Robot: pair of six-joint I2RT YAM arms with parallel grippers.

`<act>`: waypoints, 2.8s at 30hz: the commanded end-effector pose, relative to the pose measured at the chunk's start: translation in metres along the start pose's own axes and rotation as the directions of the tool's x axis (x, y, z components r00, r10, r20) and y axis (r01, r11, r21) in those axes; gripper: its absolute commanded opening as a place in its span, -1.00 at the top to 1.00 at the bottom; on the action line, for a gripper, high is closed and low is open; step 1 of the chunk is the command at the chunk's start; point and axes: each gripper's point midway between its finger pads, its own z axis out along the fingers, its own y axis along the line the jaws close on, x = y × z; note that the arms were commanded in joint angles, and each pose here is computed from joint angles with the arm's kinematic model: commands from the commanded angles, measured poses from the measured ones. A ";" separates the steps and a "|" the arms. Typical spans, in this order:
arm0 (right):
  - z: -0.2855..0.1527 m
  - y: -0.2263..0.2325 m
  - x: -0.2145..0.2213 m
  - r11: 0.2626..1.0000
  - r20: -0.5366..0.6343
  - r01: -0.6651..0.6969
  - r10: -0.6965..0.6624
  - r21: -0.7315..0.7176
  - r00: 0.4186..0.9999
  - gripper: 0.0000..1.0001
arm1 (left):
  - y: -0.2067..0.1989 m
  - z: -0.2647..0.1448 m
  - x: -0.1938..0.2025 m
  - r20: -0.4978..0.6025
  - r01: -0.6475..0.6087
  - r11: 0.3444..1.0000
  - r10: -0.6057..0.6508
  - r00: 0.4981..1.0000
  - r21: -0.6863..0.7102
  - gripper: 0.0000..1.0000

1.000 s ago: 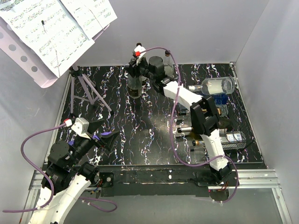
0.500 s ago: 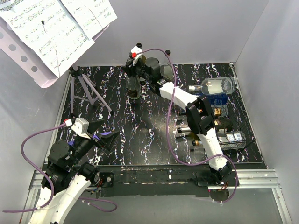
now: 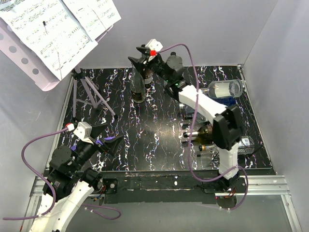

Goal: Take the wine bottle off the wine rack

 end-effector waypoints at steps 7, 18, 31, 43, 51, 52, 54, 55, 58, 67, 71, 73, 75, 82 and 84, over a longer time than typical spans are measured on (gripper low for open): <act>-0.097 -0.002 -0.104 0.886 -0.065 0.456 -0.461 -0.080 0.885 -0.36 | 0.000 -0.003 -0.009 0.022 -0.017 1.000 0.017 1.000 -0.007 -0.96; -0.238 -0.055 -0.011 0.752 -0.406 0.462 -0.650 -0.470 0.643 -0.36 | -0.002 -0.002 -0.009 0.023 -0.014 1.000 0.014 1.000 0.007 -0.96; -0.332 -0.095 0.067 0.741 -0.623 0.257 -0.664 -0.620 0.413 -0.38 | -0.004 -0.004 -0.011 0.038 -0.019 1.000 0.019 0.999 0.014 -0.96; -0.336 -0.133 0.108 0.717 -0.634 0.270 -0.696 -0.643 0.338 -0.36 | -0.003 -0.003 -0.010 0.029 -0.019 1.000 0.019 0.999 0.013 -0.96; -0.350 -0.149 0.135 0.742 -0.668 0.229 -0.669 -0.631 0.326 -0.27 | -0.003 -0.004 -0.011 0.038 -0.020 1.000 0.020 0.999 0.008 -0.96; -0.351 -0.151 0.137 0.740 -0.668 0.231 -0.671 -0.632 0.323 -0.27 | -0.003 -0.005 -0.011 0.039 -0.019 1.000 0.019 0.999 0.008 -0.96; -0.352 -0.154 0.141 0.736 -0.665 0.235 -0.676 -0.635 0.319 -0.27 | -0.003 -0.004 -0.011 0.037 -0.019 1.000 0.019 0.999 0.011 -0.96; -0.352 -0.155 0.145 0.734 -0.663 0.233 -0.678 -0.638 0.317 -0.27 | -0.004 -0.004 -0.011 0.037 -0.019 1.000 0.019 0.999 0.014 -0.96; -0.351 -0.163 0.155 0.720 -0.657 0.254 -0.694 -0.646 0.294 -0.25 | -0.004 -0.003 -0.010 0.032 -0.020 1.000 0.019 0.999 0.016 -0.96; -0.349 -0.171 0.174 0.708 -0.650 0.264 -0.706 -0.655 0.280 -0.23 | -0.003 -0.002 -0.008 0.025 -0.017 1.000 0.016 1.000 0.012 -0.96; -0.353 -0.169 0.183 0.712 -0.654 0.241 -0.701 -0.659 0.283 -0.22 | -0.002 -0.001 -0.007 0.019 -0.017 1.000 0.017 1.000 0.011 -0.96; -0.356 -0.169 0.186 0.708 -0.655 0.237 -0.705 -0.665 0.270 -0.21 | -0.002 -0.001 -0.008 0.024 -0.018 1.000 0.018 1.000 0.007 -0.96; -0.357 -0.170 0.189 0.702 -0.652 0.245 -0.712 -0.669 0.258 -0.21 | -0.002 -0.001 -0.008 0.025 -0.016 1.000 0.016 1.000 0.006 -0.96; -0.354 -0.174 0.183 0.683 -0.637 0.279 -0.730 -0.675 0.248 0.42 | -0.002 0.000 -0.007 0.018 -0.015 1.000 0.015 1.000 0.007 -0.96; -0.352 -0.173 0.178 0.684 -0.635 0.290 -0.730 -0.669 0.254 0.58 | -0.002 0.000 -0.007 0.018 -0.017 1.000 0.016 1.000 0.009 -0.96</act>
